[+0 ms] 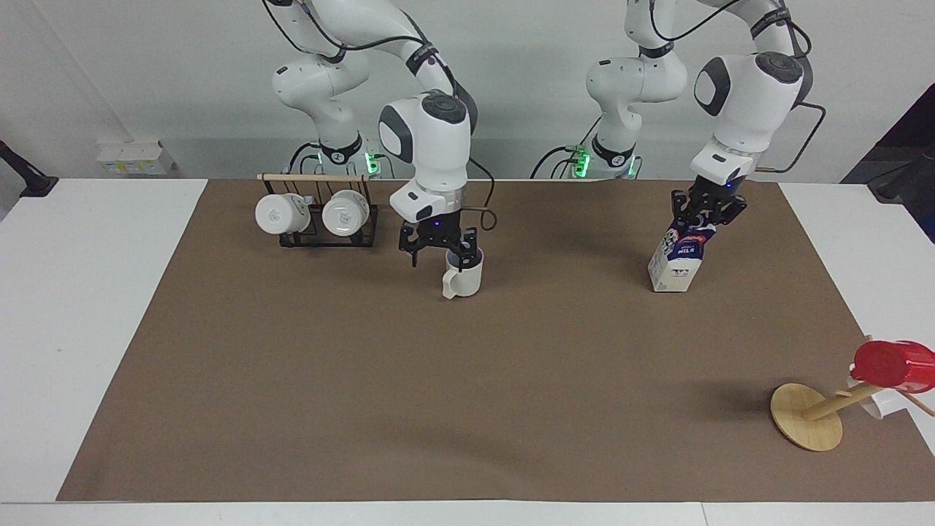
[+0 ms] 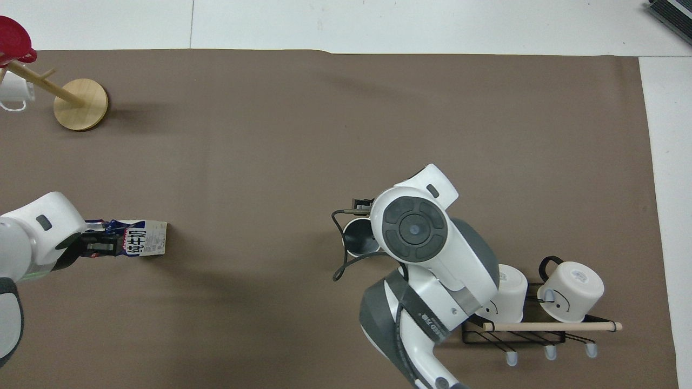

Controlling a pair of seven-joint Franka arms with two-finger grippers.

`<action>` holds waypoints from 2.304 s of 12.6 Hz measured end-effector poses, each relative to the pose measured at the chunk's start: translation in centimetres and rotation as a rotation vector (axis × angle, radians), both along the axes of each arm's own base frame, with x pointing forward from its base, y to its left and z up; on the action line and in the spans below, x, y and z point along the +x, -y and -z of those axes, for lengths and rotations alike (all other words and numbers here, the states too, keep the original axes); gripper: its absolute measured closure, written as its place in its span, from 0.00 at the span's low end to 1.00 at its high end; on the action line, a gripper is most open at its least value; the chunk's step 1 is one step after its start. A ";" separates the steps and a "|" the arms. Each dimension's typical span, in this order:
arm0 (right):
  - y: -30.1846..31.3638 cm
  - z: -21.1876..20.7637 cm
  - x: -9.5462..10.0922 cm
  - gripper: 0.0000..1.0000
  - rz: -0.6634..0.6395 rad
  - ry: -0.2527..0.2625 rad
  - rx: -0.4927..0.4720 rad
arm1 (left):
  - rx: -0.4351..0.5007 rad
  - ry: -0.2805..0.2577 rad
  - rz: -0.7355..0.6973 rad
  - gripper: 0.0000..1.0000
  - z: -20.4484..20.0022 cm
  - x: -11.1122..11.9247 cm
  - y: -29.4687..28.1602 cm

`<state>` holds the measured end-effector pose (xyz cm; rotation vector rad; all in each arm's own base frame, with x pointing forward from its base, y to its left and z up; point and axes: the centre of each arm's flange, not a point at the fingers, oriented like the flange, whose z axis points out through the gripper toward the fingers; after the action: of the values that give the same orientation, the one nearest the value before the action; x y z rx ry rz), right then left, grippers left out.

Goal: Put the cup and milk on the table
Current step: 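Set the mug down with the right gripper while the left gripper grasps the carton, then withdraw the right gripper while the left gripper carries the carton toward the mug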

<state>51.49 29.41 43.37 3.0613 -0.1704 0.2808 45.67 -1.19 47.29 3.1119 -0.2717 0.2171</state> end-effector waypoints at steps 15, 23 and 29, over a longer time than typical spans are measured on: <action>21.4 -13.0 -1.6 0.00 -0.049 -0.169 0.051 | -0.072 -0.036 -0.163 0.59 -5.7 -1.8 15.3; 33.3 -15.1 -1.0 0.00 -0.034 -0.167 0.071 | -0.111 -0.035 -0.178 0.59 -2.7 -4.5 26.8; 34.8 -22.5 0.5 0.00 0.004 -0.175 0.070 | -0.134 -0.015 -0.174 0.59 0.2 -4.0 30.3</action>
<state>51.98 -5.36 65.89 3.1330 -0.1802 0.0061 41.67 -31.49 47.10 3.0016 0.0142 0.2047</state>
